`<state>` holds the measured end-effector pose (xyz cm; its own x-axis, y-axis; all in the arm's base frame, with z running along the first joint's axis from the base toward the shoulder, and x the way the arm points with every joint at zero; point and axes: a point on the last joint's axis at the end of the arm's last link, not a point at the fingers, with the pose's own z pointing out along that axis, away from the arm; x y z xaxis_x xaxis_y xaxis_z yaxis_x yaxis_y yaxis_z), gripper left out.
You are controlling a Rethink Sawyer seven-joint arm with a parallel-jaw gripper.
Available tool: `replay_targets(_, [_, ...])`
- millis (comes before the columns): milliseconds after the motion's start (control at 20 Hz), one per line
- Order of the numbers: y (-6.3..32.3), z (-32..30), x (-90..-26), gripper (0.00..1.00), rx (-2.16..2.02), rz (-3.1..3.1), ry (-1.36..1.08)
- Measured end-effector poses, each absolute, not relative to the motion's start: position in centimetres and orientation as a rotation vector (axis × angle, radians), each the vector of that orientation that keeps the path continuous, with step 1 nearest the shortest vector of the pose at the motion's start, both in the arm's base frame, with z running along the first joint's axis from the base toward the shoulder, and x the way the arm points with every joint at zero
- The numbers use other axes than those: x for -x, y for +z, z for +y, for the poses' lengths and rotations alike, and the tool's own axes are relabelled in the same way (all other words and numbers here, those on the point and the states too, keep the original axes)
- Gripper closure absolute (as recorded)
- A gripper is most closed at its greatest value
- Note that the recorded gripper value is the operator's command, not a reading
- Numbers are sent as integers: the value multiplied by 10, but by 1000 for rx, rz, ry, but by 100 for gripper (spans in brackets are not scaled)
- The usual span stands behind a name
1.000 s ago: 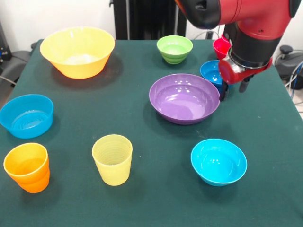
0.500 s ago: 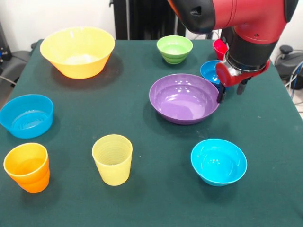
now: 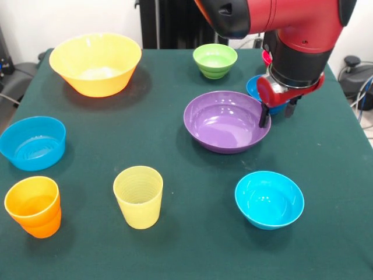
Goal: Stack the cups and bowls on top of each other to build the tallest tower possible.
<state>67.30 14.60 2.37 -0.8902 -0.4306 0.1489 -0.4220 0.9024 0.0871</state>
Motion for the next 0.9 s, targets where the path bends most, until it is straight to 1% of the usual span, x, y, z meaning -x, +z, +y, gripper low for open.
replay_targets(900, [9,148,-665,0,-660,-2878,-86])
